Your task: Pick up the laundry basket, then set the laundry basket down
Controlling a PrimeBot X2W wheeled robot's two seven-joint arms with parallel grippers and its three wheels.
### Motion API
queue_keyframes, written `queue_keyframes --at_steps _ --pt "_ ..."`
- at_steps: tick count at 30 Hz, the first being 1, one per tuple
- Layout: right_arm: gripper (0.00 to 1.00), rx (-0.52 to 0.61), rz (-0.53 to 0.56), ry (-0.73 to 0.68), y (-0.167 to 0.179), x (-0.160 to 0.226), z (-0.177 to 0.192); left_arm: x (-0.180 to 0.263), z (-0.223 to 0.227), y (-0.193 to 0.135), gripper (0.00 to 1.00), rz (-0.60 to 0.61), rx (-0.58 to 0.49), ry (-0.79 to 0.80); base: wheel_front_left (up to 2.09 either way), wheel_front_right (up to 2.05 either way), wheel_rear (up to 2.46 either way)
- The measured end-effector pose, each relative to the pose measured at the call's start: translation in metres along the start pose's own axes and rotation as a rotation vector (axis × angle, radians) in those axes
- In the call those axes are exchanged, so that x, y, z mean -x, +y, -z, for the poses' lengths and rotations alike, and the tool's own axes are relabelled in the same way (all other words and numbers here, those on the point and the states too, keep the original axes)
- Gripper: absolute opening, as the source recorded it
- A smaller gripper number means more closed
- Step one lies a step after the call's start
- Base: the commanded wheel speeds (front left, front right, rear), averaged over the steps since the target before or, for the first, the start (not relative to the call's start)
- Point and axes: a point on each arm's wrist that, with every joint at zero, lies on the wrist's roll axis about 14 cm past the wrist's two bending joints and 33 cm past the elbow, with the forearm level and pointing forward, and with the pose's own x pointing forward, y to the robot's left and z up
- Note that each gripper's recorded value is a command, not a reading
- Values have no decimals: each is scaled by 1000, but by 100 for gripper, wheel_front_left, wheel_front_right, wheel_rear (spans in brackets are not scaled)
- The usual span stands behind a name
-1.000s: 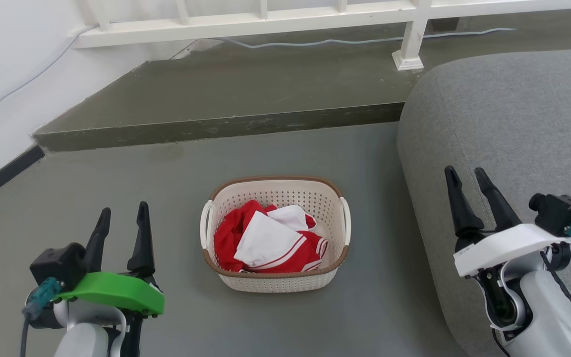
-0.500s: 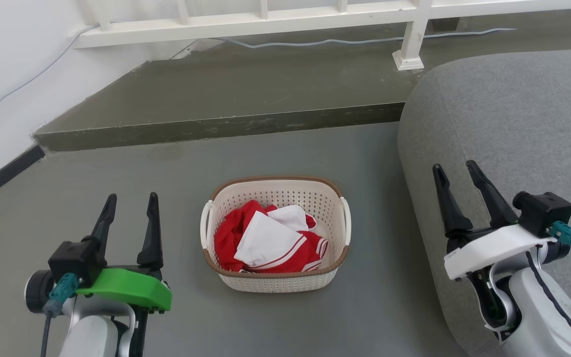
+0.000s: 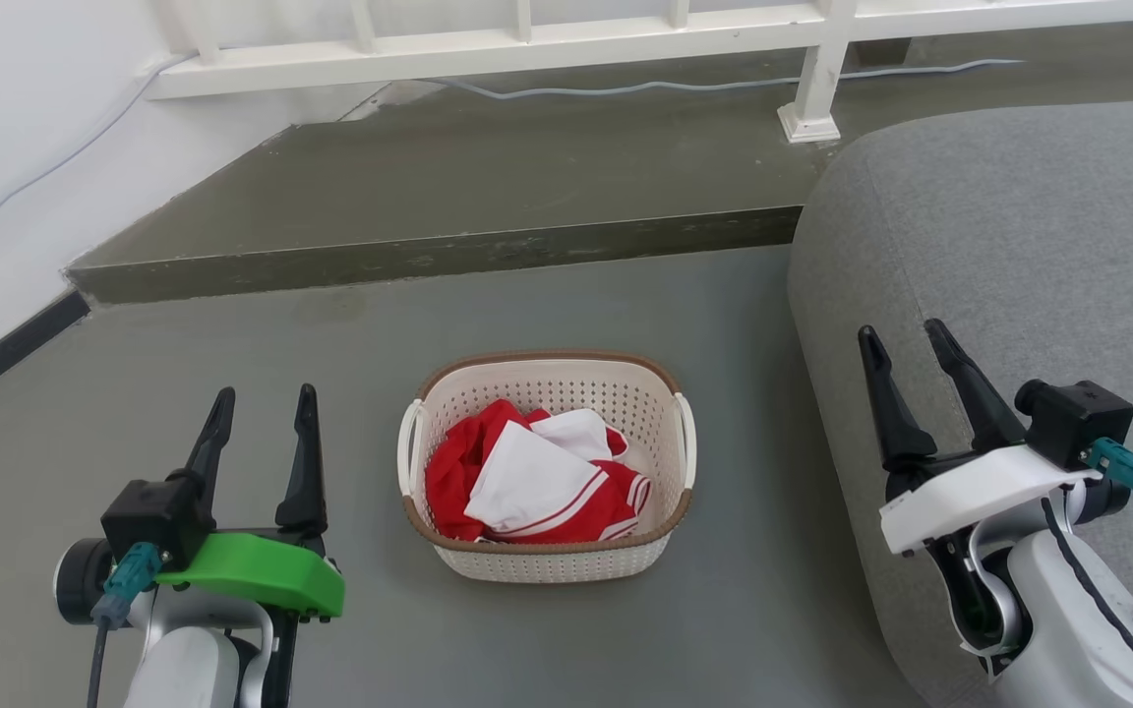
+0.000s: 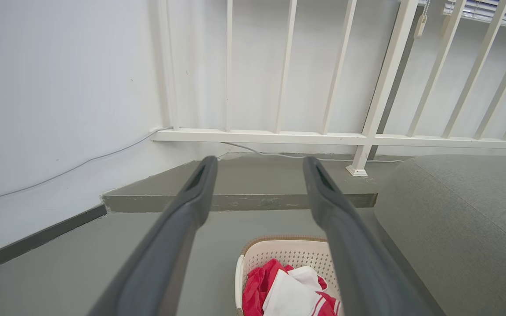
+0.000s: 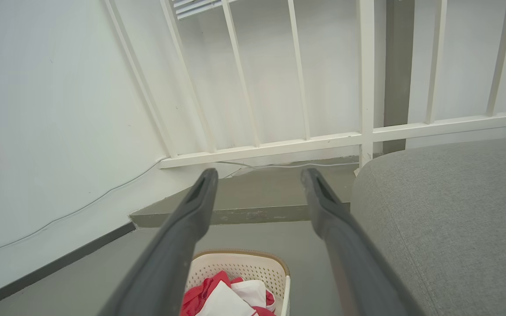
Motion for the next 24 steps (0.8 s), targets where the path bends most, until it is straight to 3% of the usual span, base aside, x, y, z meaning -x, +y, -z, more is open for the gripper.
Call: queue_keyframes --at_steps 24 --pt "100 -15 18 35 -7 -4 15 -6 10 7 100 -15 16 21 0 0 0"
